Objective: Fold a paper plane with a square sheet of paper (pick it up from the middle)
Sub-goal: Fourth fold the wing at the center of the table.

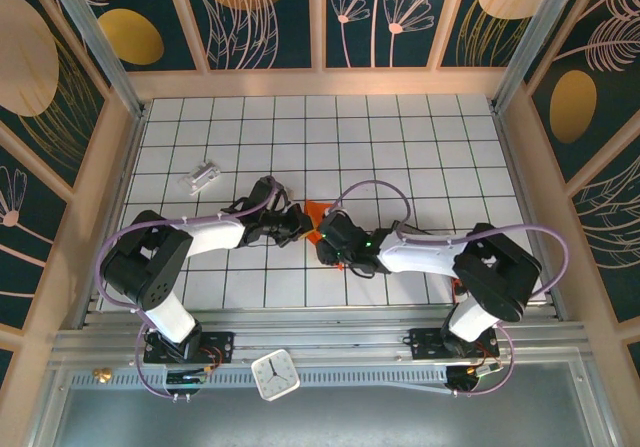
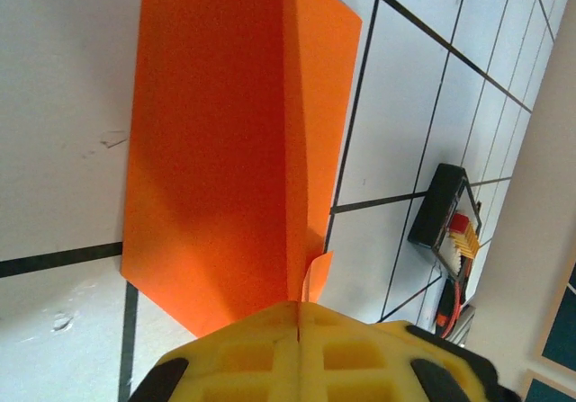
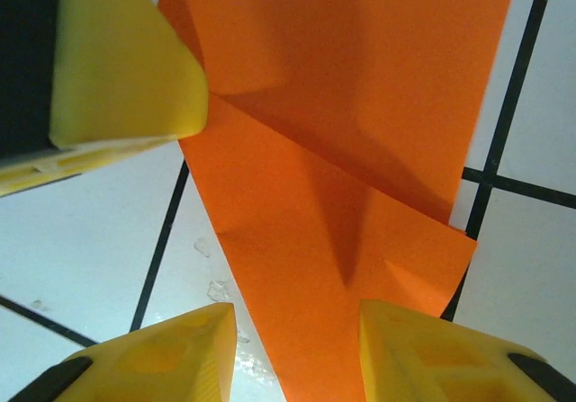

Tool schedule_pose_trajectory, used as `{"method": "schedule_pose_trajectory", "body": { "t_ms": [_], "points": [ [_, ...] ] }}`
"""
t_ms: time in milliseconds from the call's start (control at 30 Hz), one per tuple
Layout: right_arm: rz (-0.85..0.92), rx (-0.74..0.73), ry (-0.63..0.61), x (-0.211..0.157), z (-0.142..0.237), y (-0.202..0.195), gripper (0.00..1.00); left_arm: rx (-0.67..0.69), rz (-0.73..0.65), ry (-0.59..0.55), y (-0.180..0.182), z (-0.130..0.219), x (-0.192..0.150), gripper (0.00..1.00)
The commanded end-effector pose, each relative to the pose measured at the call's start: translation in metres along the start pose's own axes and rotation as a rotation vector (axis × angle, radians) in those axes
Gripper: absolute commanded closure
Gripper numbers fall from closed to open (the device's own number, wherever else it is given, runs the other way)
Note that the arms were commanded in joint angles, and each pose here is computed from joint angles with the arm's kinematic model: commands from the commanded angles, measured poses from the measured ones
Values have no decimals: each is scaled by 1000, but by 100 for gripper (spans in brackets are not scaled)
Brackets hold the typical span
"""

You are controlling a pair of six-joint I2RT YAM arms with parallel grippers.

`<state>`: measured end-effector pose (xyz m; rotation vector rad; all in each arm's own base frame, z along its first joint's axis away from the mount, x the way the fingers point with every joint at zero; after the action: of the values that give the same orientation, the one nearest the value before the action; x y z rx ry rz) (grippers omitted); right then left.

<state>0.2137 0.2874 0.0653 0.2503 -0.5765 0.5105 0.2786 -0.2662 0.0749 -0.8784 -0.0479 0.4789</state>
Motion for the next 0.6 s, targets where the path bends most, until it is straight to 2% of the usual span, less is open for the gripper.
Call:
{"method": "schedule_pose_trajectory", "body": {
  "t_ms": [0, 267, 567],
  "points": [
    [13, -139, -30, 8, 0, -6, 59, 27, 93, 45, -1, 0, -6, 100],
    [86, -293, 1, 3, -5, -6, 58, 44, 108, 60, 3, -1, -8, 100],
    [131, -369, 27, -2, -11, -3, 58, 65, 119, 66, 7, -3, -8, 100]
  ]
}}
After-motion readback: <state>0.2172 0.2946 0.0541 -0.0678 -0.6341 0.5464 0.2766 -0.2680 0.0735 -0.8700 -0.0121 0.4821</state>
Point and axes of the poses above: each hand's point on the last joint's axis, 136 mm out from that joint toward the fingers, its own z axis back along the fingers, its own y axis along the line the jaws close on, x = y × z, the point moved 3 cm from there along z, back along the fingers, and after that the axes turned 12 degrees about z, right-handed, at the moved point
